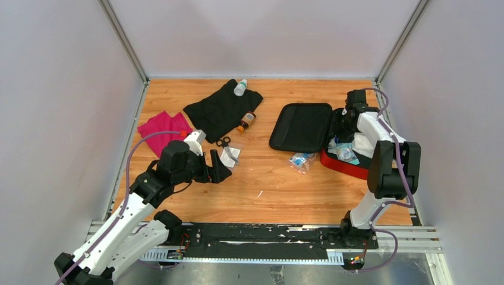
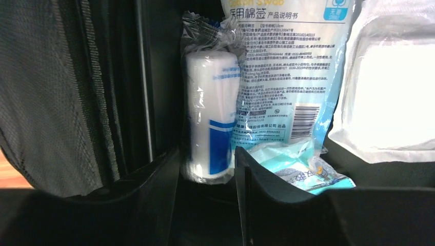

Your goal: Organize the medicine kit

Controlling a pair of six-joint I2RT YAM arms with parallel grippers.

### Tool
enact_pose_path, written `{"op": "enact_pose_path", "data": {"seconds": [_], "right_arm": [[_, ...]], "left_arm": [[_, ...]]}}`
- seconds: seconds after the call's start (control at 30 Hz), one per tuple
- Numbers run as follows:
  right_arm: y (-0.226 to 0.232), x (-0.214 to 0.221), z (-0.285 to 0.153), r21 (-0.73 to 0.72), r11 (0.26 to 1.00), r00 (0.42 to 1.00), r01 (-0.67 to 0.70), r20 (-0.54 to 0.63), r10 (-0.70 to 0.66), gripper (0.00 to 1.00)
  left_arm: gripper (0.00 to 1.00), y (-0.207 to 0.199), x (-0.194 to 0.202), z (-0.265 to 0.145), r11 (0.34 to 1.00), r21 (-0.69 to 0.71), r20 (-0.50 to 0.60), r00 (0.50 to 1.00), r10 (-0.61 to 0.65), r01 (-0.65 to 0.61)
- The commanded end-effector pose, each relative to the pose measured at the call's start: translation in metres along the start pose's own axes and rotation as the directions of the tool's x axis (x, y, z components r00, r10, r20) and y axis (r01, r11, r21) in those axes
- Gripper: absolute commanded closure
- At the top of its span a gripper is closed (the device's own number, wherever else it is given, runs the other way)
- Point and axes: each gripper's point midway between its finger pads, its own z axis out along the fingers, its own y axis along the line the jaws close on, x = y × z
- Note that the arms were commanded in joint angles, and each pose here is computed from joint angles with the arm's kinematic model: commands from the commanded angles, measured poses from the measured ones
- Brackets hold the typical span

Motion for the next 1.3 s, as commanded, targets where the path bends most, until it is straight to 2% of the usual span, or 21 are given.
{"op": "enact_pose_path", "data": {"seconds": [0.0, 0.13, 0.27, 0.37, 0.47, 0.6, 0.8, 0.9, 1.07, 1.27], "right_arm": [[-0.007, -0.004, -0.022, 0.026, 1.000, 0.999, -0.008, 0.031, 0.007, 0.49], [-0.006, -0.007, -0.045, 0.024, 1.000, 0.997, -0.007, 0.077, 0.005, 0.45], [-0.003, -0.012, -0.083, 0.009, 1.000, 0.981, -0.026, 0.192, 0.024, 0.46], [0.012, -0.013, -0.117, -0.079, 0.997, 0.957, -0.005, 0.290, 0.028, 0.47], [0.036, 0.000, -0.138, -0.216, 0.976, 0.947, 0.040, 0.321, 0.033, 0.48], [0.061, 0.027, -0.154, -0.350, 0.934, 0.952, 0.078, 0.303, 0.034, 0.51], [0.072, 0.071, -0.151, -0.398, 0.911, 0.966, 0.110, 0.257, -0.004, 0.53], [0.070, 0.085, -0.150, -0.409, 0.906, 0.971, 0.109, 0.240, -0.009, 0.53], [0.066, 0.102, -0.148, -0.413, 0.904, 0.975, 0.111, 0.222, -0.019, 0.53], [0.060, 0.114, -0.137, -0.401, 0.912, 0.982, 0.090, 0.188, -0.014, 0.53]], "left_arm": [[0.08, 0.009, 0.007, 0.004, 0.999, -0.038, -0.022, 1.000, 0.006, -0.007], [0.07, 0.016, 0.006, 0.011, 0.997, -0.076, -0.032, 0.999, 0.012, -0.014], [0.07, 0.018, -0.003, 0.020, 0.995, -0.099, -0.033, 0.999, 0.030, -0.033], [0.07, 0.023, -0.007, 0.030, 0.991, -0.123, -0.045, 0.998, 0.047, -0.053], [0.08, 0.032, -0.009, 0.042, 0.985, -0.160, -0.054, 0.997, 0.059, -0.067], [0.09, 0.046, -0.011, 0.060, 0.975, -0.217, -0.039, 0.998, 0.039, -0.047], [0.17, 0.070, -0.017, 0.088, 0.949, -0.315, -0.017, 1.000, 0.024, -0.028], [0.18, 0.088, -0.017, 0.100, 0.922, -0.386, -0.019, 0.999, 0.025, -0.031], [0.24, 0.103, -0.015, 0.119, 0.928, -0.372, -0.026, 0.999, -0.043, 0.031], [0.25, 0.104, -0.015, 0.121, 0.926, -0.376, -0.053, 0.998, -0.038, 0.016]]}}
